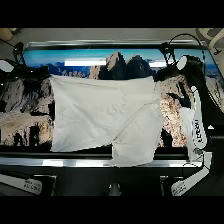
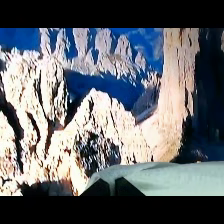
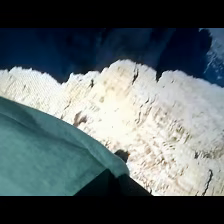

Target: Fold the shirts.

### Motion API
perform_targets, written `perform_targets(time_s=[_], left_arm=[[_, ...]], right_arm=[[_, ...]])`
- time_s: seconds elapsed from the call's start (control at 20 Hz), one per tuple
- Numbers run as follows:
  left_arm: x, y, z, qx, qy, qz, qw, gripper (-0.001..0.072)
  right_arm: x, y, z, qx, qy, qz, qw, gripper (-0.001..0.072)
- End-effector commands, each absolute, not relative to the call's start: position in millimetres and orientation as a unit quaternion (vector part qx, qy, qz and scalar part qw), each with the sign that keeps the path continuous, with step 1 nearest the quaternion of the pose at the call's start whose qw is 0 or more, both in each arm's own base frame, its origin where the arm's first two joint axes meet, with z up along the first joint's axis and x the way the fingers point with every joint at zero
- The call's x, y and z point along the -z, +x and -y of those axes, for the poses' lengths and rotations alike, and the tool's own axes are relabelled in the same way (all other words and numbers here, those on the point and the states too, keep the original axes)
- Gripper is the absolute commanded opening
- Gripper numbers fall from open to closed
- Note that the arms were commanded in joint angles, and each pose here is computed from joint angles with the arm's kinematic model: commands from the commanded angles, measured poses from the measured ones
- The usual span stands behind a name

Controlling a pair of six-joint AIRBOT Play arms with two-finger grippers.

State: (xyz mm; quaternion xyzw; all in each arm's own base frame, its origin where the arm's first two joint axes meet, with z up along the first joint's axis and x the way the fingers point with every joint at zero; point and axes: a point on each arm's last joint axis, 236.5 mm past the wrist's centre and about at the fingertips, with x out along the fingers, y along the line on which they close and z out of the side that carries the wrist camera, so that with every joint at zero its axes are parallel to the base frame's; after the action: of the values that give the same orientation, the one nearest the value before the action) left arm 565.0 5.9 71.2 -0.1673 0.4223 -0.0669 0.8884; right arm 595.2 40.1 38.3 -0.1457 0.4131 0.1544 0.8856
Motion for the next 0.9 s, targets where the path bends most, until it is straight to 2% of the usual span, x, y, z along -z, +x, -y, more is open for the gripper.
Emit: perform_targets(time_s=[0.0,0.15,0.3,0.5,0.6,0.75,0.85], left_arm=[[-78,597,-28,0.044,-0.19,-0.391,0.899,0.0027],[-49,592,-30,0.037,-0.211,-0.426,0.879,0.0028],[3,558,1,0.069,-0.208,-0.529,0.82,0.0028],[5,508,7,0.119,-0.143,-0.604,0.775,0.0027],[7,472,-6,0.108,-0.115,-0.66,0.735,0.0027],[28,426,-3,0.1,-0.128,-0.732,0.661,0.0027],[46,408,1,0.096,-0.139,-0.756,0.632,0.0027]], right_arm=[[-63,627,-34,-0.121,-0.145,-0.344,0.92,0.0029],[-46,617,-35,-0.128,-0.141,-0.378,0.906,0.0029],[6,576,-50,-0.171,-0.115,-0.485,0.85,0.003],[3,538,-32,-0.178,-0.135,-0.543,0.81,0.0031],[2,502,-24,-0.199,-0.143,-0.594,0.766,0.003],[32,437,-35,-0.253,-0.118,-0.691,0.666,0.003],[54,417,-45,-0.271,-0.091,-0.714,0.639,0.003]])
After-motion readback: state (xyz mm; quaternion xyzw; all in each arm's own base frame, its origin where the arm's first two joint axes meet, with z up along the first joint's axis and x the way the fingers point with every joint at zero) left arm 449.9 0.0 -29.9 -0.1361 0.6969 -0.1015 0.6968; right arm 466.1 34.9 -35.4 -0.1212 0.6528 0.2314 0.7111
